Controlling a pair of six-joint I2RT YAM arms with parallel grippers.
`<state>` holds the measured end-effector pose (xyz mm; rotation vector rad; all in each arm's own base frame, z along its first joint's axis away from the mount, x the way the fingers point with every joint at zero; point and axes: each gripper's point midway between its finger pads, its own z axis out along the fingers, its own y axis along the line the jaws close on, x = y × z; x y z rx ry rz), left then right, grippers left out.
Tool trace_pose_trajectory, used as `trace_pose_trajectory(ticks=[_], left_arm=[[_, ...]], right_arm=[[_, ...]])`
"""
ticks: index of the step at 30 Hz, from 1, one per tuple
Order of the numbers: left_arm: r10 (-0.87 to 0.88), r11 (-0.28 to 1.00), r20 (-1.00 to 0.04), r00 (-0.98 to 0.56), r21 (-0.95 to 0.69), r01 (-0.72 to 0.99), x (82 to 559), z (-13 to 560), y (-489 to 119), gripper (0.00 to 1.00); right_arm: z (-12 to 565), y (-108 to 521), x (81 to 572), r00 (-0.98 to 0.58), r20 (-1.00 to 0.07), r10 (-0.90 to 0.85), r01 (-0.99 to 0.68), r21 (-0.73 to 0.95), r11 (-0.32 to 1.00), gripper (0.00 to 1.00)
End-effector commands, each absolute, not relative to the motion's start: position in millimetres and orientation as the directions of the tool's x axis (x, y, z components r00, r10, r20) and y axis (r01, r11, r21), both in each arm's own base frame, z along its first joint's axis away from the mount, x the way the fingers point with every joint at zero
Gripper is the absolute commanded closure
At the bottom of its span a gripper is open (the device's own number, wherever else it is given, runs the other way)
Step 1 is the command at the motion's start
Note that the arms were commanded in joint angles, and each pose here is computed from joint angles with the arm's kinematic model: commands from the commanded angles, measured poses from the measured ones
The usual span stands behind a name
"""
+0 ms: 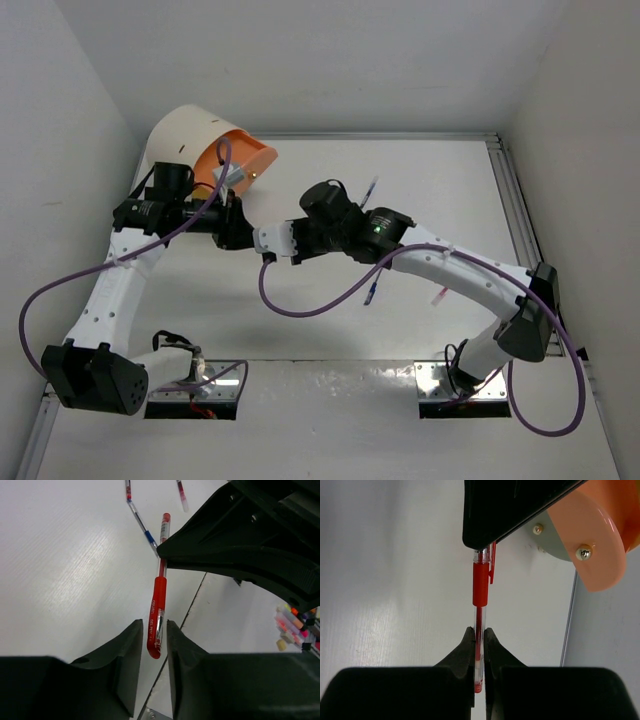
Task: Sort the stationery into containers
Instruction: Place the pen in the drawer.
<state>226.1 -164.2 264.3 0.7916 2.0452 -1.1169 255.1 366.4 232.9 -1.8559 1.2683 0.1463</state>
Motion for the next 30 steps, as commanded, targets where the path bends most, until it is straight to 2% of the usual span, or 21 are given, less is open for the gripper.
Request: trace_pose_trajectory(ticks=[1, 2, 4, 5, 7, 8, 11, 12, 13, 15, 19, 23, 30], left_arm=[[0.197, 0.436, -0.814, -0.546, -0.427, 0.793, 226.8, 273.1, -167.4, 0.7], [0.199, 0.439, -0.817, -0.542, -0.42, 0.794, 227.2, 273.4, -166.9, 0.77], [0.2, 0.443, -0.815, -0.543, -0.42, 0.792, 228.2, 272.8, -166.6, 0.85], [0.197, 0.458, -0.811, -0.55, -0.42, 0.783, 230.5, 272.0, -165.5, 0.96], [0.19, 0.478, -0.808, -0.558, -0.42, 0.772, 234.7, 271.9, -164.0, 1.0], [0.191, 0.492, -0.808, -0.558, -0.413, 0.766, 238.0, 271.6, -162.3, 1.0], [0.193, 0.525, -0.82, -0.538, -0.377, 0.763, 250.9, 280.1, -156.3, 1.0], [0.18, 0.553, -0.825, -0.535, -0.365, 0.749, 260.6, 283.6, -148.9, 1.0], [0.175, 0.571, -0.848, -0.5, -0.326, 0.753, 268.4, 297.8, -144.0, 1.0], [0.164, 0.663, -0.879, -0.448, -0.238, 0.709, 291.9, 316.3, -124.4, 1.0], [0.074, 0.874, -0.931, -0.358, -0.113, 0.472, 338.5, 347.0, -70.7, 1.0], [0.061, 0.941, -0.957, -0.284, -0.04, 0.337, 355.0, 365.5, -38.4, 1.0], [0.05, 0.97, -0.94, -0.338, -0.035, 0.241, 382.1, 349.6, -12.4, 1.0]], right_arm=[[258.1, 380.0, 260.3, 0.502, -0.553, -0.665, -0.778, -0.624, -0.068, 1.0], [260.8, 381.3, 260.2, 0.505, -0.558, -0.658, -0.775, -0.629, -0.062, 1.0], [264.5, 381.6, 261.6, 0.495, -0.573, -0.653, -0.778, -0.627, -0.039, 1.0], [269.2, 383.7, 261.6, 0.49, -0.589, -0.643, -0.779, -0.627, -0.02, 1.0], [276.1, 386.2, 261.8, 0.473, -0.614, -0.631, -0.785, -0.619, 0.014, 1.0], [282.1, 388.4, 263.4, 0.471, -0.63, -0.618, -0.782, -0.622, 0.039, 0.93], [302.0, 388.3, 267.6, 0.453, -0.679, -0.578, -0.772, -0.623, 0.127, 0.4], [304.6, 385.5, 270.5, 0.421, -0.701, -0.575, -0.777, -0.606, 0.17, 0.19], [311.0, 380.9, 276.9, 0.402, -0.718, -0.568, -0.775, -0.598, 0.206, 0.16], [324.5, 374.0, 282.2, 0.346, -0.773, -0.532, -0.785, -0.549, 0.287, 0.14], [328.5, 347.4, 304.4, 0.263, -0.816, -0.515, -0.776, -0.496, 0.39, 0.17], [307.4, 322.7, 313.7, 0.147, -0.838, -0.525, -0.791, -0.418, 0.447, 0.19], [271.5, 280.3, 335.6, -0.072, -0.866, -0.495, -0.775, -0.264, 0.574, 0.21]])
